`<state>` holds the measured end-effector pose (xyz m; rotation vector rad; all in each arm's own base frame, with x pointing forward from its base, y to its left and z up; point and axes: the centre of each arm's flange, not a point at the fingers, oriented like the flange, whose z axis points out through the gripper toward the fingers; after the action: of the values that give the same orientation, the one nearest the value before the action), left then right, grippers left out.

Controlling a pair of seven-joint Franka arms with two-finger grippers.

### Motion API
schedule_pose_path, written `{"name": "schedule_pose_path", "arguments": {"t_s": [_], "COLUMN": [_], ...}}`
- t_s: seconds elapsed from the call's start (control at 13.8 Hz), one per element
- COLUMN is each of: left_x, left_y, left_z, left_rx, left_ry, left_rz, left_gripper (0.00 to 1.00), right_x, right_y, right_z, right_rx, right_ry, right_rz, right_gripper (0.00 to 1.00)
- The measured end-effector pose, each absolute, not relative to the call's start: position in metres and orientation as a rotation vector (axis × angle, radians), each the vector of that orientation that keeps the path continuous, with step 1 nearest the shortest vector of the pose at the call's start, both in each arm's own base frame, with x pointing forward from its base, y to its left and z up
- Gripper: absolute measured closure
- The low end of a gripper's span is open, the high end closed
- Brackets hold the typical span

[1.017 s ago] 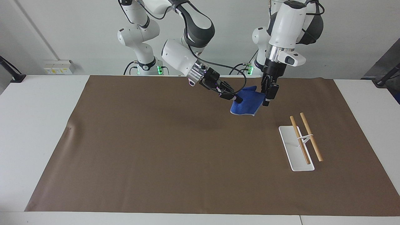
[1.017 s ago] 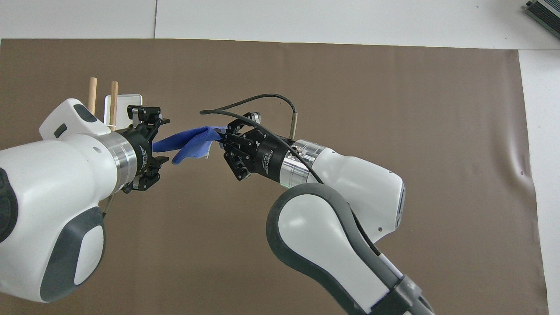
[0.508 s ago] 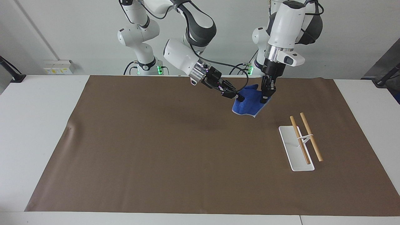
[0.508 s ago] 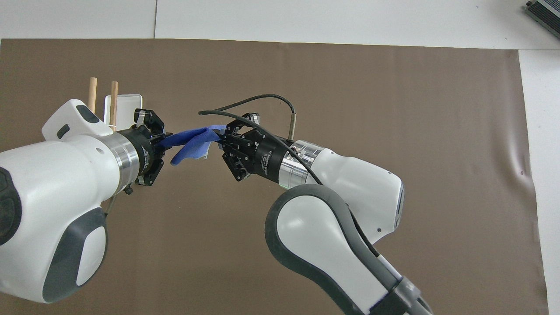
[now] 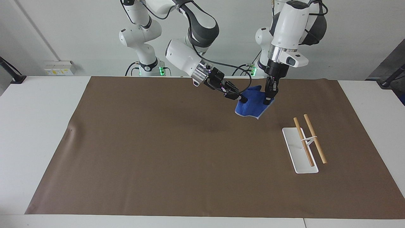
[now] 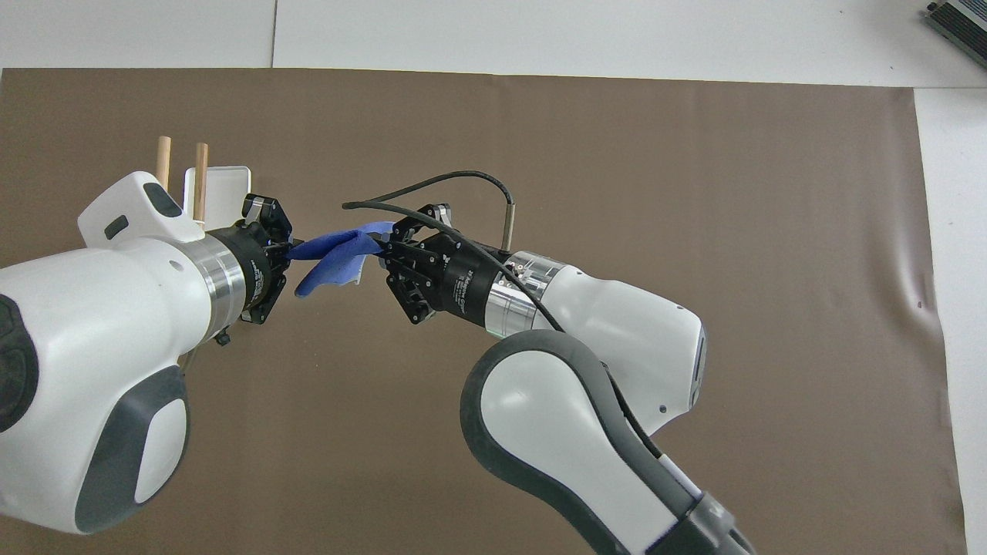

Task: Right arm passes towel to left arm to hang
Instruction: 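Close the left gripper on the towel held by the right gripper, then open the right gripper and withdraw it while the left gripper holds towel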

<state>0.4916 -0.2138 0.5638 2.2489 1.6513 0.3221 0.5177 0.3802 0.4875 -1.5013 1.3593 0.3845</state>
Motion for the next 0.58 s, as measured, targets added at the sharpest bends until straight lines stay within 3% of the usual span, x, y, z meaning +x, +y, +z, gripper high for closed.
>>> {"name": "schedule_pose_path", "arguments": {"t_s": [0.22,0.58], "left_x": [0.492,0.493], "left_y": [-0.213,-0.211], "left_z": [0.564,0.564], "left_rx": [2.334,2.425], "left_ry": [1.545,1.421], "left_rz": [0.346,0.373], "left_gripper": [0.98,0.98], "right_x": [0.518,0.525], "right_y": [0.380,0.363], "right_z": [0.487,0.485], "right_rx": [-1.527,-1.608], "right_ry": [1.327,1.232], "right_rz": [0.356,0.113], "right_gripper": [0.88,0.34]}}
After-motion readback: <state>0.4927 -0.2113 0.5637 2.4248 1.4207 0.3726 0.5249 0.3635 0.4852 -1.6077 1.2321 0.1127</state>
